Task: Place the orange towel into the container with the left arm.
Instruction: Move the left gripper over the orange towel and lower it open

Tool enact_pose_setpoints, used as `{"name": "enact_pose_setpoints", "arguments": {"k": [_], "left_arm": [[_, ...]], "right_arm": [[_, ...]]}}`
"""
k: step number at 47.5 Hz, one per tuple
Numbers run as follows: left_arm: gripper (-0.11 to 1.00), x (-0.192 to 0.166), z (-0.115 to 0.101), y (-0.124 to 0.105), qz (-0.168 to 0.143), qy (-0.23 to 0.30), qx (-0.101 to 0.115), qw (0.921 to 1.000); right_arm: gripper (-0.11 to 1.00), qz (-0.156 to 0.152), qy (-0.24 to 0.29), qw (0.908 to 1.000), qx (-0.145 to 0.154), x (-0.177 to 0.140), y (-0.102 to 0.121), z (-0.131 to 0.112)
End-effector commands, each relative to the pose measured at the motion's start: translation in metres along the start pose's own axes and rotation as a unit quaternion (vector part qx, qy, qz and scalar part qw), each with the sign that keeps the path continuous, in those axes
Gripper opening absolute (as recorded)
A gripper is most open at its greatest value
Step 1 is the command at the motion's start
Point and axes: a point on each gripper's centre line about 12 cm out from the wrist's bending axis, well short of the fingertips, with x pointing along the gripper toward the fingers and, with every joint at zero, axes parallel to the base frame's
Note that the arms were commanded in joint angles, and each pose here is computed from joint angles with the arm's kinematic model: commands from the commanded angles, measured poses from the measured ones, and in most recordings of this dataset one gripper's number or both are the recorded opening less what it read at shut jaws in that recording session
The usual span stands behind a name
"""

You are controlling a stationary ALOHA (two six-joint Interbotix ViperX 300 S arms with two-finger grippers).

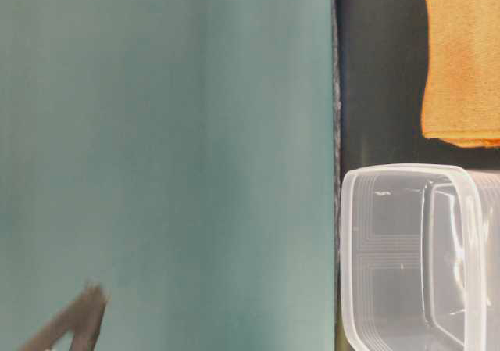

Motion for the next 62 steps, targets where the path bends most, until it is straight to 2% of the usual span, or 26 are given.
{"name": "enact_pose_setpoints", "arguments": {"k": [1, 6, 12, 15, 17, 20, 23, 28, 33, 37, 44, 52, 59, 62], "left_arm": [[0.00, 0.019, 0.019, 0.001, 0.001, 0.018, 0.002, 0.9998], [0.00, 0.040, 0.026, 0.002, 0.003, 0.052, 0.002, 0.9986], [0.00, 0.062, 0.033, 0.005, 0.007, 0.095, 0.001, 0.9954], [0.01, 0.073, 0.034, 0.009, 0.011, 0.120, -0.001, 0.9928], [0.01, 0.080, 0.035, 0.011, 0.013, 0.131, 0.000, 0.9913], [0.05, 0.091, 0.038, 0.011, 0.011, 0.142, 0.007, 0.9898], [0.15, 0.108, 0.038, 0.013, 0.010, 0.154, 0.022, 0.9877], [0.44, 0.135, 0.036, 0.015, 0.007, 0.175, 0.043, 0.9836], [0.75, 0.171, 0.023, 0.017, 0.004, 0.215, 0.052, 0.9752], [0.89, 0.199, 0.006, 0.020, 0.003, 0.256, 0.051, 0.9653], [0.89, 0.239, -0.027, 0.027, 0.004, 0.307, 0.043, 0.9507], [0.88, 0.269, -0.060, 0.021, -0.003, 0.333, 0.048, 0.9416], [0.89, 0.281, -0.087, 0.013, -0.011, 0.359, 0.053, 0.9319], [0.88, 0.284, -0.096, 0.013, -0.011, 0.363, 0.053, 0.9302]], "right_arm": [[0.05, 0.000, 0.001, 1.0000, 0.002, 0.001, 0.000, 0.001], [0.25, -0.006, 0.001, 1.0000, 0.002, -0.001, -0.002, 0.002], [0.66, -0.020, -0.005, 0.9998, 0.001, -0.006, -0.007, 0.008], [0.79, -0.020, -0.017, 0.9997, 0.001, -0.010, -0.006, 0.013], [0.83, -0.020, -0.025, 0.9995, 0.001, -0.013, -0.006, 0.016], [0.82, -0.021, -0.035, 0.9992, 0.000, -0.016, -0.006, 0.021], [0.80, -0.022, -0.043, 0.9988, 0.000, -0.019, -0.007, 0.024], [0.80, -0.023, -0.056, 0.9982, -0.001, -0.024, -0.006, 0.031], [0.80, -0.021, -0.065, 0.9977, -0.002, -0.027, -0.005, 0.036], [0.80, -0.022, -0.059, 0.9980, -0.001, -0.028, -0.005, 0.035], [0.80, -0.024, -0.046, 0.9987, 0.000, -0.029, -0.006, 0.033], [0.80, -0.025, -0.036, 0.9990, 0.000, -0.029, -0.006, 0.030], [0.80, -0.026, -0.030, 0.9992, 0.000, -0.030, -0.006, 0.030], [0.80, -0.027, -0.030, 0.9992, 0.000, -0.030, -0.006, 0.029]]}}
